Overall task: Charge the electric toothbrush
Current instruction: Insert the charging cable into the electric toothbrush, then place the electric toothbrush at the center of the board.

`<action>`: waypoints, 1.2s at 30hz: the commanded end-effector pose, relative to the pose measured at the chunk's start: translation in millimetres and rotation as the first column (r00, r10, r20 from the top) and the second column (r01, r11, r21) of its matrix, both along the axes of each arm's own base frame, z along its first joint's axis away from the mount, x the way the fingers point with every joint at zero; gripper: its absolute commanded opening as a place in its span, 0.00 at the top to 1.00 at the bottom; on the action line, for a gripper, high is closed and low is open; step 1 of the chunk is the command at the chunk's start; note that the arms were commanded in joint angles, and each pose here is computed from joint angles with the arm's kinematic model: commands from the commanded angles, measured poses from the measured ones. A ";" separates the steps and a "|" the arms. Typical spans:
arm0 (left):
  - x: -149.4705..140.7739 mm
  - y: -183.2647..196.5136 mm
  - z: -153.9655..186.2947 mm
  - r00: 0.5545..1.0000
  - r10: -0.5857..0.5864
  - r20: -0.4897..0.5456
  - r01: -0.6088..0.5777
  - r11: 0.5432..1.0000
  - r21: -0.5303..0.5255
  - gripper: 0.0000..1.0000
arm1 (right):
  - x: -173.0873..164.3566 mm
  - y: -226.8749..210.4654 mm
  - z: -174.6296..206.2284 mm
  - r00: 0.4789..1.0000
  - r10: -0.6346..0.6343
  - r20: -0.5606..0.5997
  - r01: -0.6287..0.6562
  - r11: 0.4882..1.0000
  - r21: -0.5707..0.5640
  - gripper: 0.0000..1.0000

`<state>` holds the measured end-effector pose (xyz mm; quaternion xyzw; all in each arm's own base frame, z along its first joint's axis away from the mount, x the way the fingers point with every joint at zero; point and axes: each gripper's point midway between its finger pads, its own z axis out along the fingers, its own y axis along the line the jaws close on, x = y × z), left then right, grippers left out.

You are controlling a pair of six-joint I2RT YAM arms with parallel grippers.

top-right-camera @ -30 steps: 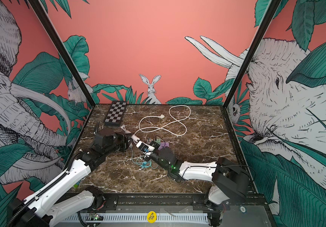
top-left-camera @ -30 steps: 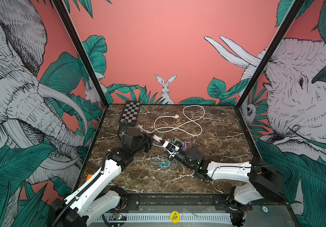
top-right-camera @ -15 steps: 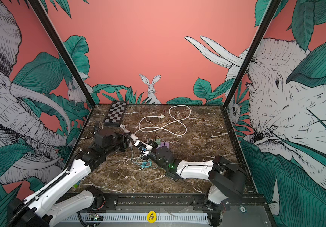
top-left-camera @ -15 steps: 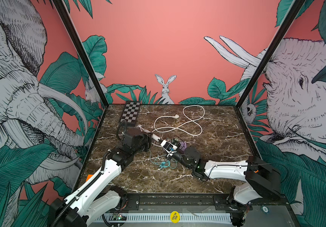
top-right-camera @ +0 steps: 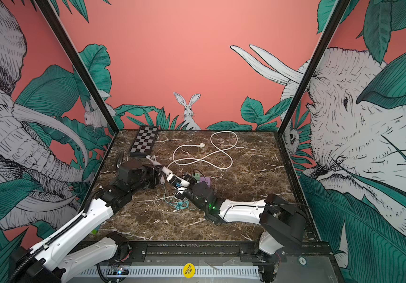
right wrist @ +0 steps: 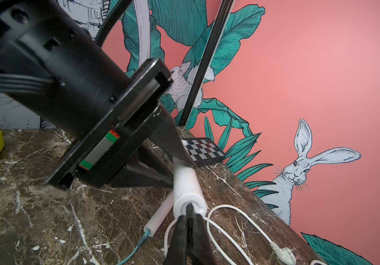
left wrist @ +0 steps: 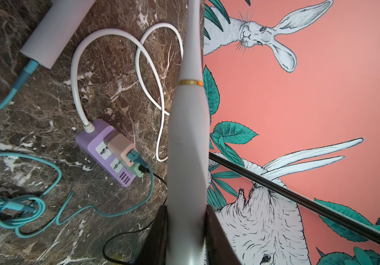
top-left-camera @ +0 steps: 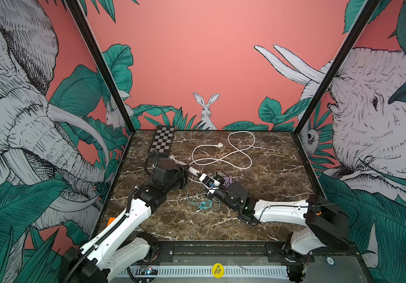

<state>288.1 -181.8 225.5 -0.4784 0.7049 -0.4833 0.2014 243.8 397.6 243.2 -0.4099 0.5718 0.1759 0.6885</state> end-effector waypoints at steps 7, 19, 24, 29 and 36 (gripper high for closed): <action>-31.2 -28.9 35.5 0.984 -0.159 0.081 0.169 0.976 -0.138 1.00 | -8.4 -5.5 -23.3 0.998 0.012 -0.056 -0.015 0.998 -0.065 1.00; -14.8 32.6 0.9 0.999 -0.036 0.005 0.035 0.997 0.064 1.00 | -94.0 -25.9 -15.8 0.984 0.169 -0.065 -0.171 0.984 -0.041 0.39; -24.2 65.0 -57.2 0.995 -0.036 -0.098 0.063 0.954 0.293 1.00 | -124.1 -50.9 5.6 0.965 0.232 -0.118 -0.233 0.972 0.008 0.16; -40.8 82.1 -118.1 0.988 -0.058 -0.144 0.111 0.911 0.398 1.00 | -119.3 -94.8 31.2 0.978 0.152 -0.144 -0.143 0.987 0.071 0.01; -53.7 92.2 -162.7 0.983 -0.112 -0.147 0.172 0.850 0.498 1.00 | -105.5 -129.4 41.5 0.991 0.020 -0.132 -0.012 0.998 0.066 0.01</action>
